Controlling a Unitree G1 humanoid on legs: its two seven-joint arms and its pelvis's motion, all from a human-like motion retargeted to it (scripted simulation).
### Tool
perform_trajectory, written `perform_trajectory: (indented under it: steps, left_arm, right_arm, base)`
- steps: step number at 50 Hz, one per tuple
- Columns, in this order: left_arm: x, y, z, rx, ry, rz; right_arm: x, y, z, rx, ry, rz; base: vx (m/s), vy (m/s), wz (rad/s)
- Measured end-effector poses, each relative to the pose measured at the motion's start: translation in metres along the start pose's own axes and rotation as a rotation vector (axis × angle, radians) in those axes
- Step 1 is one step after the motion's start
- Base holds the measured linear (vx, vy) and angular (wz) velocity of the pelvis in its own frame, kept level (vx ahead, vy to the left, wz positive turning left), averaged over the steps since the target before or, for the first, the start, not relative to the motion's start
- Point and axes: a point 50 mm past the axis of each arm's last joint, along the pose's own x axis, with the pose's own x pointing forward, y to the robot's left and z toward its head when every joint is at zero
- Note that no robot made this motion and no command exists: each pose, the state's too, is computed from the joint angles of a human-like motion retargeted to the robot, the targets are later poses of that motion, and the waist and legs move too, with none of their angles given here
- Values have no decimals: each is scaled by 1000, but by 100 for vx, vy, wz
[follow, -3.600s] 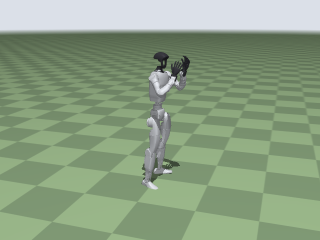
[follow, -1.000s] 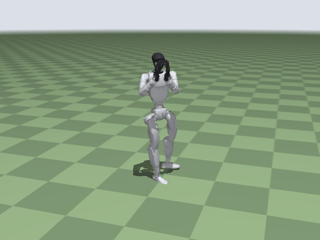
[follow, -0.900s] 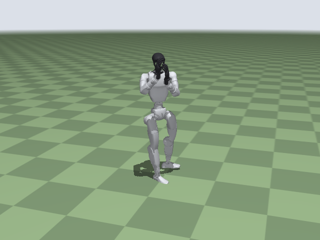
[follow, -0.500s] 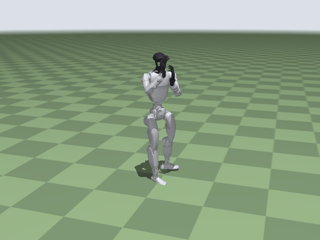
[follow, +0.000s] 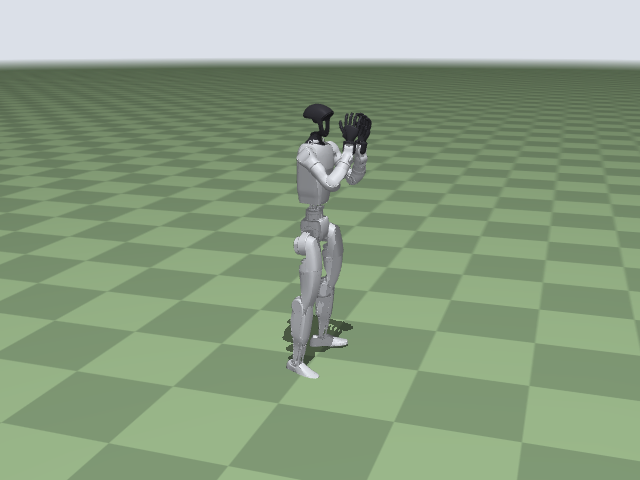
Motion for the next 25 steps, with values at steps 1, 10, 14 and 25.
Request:
perform_trajectory:
  steps: [1,10,14,25]
  left_arm:
    - [1,-3,2,-10,-9,-10]
    - [1,-15,24,-12,-99,-124]
    - [-5,-13,32,5,-119,-123]
    - [-10,14,53,303,-123,-347]
  right_arm:
    - [0,0,2,11,-8,-5]
    - [-4,-3,29,49,-104,-33]
    - [-8,-2,36,57,-120,-48]
    - [-17,-15,33,-170,-148,199]
  base:
    - [7,18,139]
    - [6,11,94]
    - [4,7,30]
    - [1,3,2]
